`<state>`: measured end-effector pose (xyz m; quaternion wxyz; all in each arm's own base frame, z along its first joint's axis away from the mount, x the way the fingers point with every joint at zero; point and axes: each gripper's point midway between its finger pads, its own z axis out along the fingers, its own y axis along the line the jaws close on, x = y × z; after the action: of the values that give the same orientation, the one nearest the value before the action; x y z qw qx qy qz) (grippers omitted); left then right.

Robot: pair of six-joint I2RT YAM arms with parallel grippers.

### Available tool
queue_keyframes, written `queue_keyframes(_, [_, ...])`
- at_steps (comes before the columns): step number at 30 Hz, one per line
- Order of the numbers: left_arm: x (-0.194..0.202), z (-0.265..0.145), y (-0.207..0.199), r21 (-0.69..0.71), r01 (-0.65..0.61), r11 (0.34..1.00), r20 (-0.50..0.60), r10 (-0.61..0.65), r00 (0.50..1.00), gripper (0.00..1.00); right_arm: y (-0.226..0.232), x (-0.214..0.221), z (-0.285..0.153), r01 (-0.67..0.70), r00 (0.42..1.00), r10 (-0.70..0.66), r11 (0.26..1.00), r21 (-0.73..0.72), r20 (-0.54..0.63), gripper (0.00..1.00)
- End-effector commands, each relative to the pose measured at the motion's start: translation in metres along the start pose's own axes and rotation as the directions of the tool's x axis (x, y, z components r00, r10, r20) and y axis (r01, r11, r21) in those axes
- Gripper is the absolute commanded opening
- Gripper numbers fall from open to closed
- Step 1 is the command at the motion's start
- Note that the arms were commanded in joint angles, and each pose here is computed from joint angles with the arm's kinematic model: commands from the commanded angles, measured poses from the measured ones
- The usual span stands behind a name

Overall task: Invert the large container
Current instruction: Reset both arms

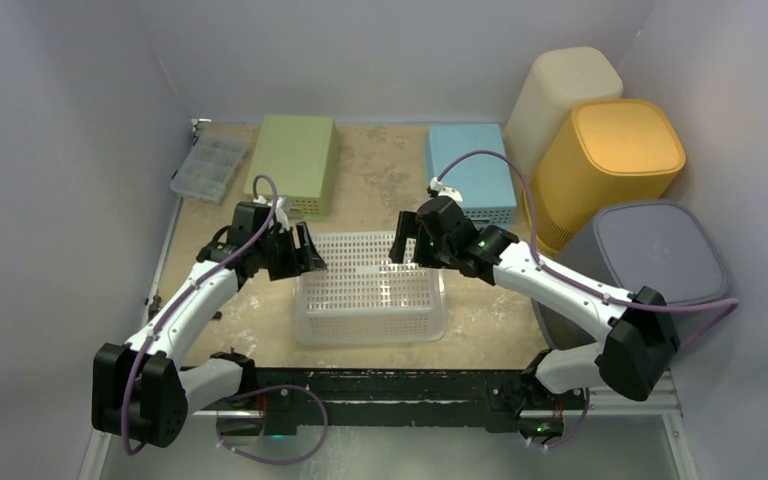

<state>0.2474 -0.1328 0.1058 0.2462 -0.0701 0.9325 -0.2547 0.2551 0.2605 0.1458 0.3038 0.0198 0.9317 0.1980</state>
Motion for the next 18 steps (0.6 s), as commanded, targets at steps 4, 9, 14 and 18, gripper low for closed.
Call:
queue_keyframes(4, [-0.012, -0.004, -0.027, 0.119, -0.032, 0.992, 0.031, 0.029, 0.999, 0.65, 0.015, 0.022, 0.001, -0.056, 0.997, 0.049, 0.992, -0.114, -0.059, 0.99])
queue_keyframes(9, [-0.013, -0.006, -0.024, 0.097, -0.045, 0.994, 0.037, 0.041, 0.998, 0.65, 0.012, 0.025, -0.001, -0.054, 0.997, 0.047, 0.992, -0.113, -0.065, 0.99])
queue_keyframes(14, [-0.026, -0.017, -0.018, 0.024, -0.058, 0.998, 0.094, 0.055, 0.994, 0.66, 0.011, 0.005, -0.012, -0.023, 1.000, 0.023, 0.997, -0.076, -0.004, 0.99])
queue_keyframes(18, [-0.049, -0.039, -0.013, -0.065, -0.060, 0.996, 0.203, 0.072, 0.976, 0.73, 0.010, -0.022, -0.030, 0.017, 0.996, -0.013, 0.999, -0.048, 0.087, 0.98])
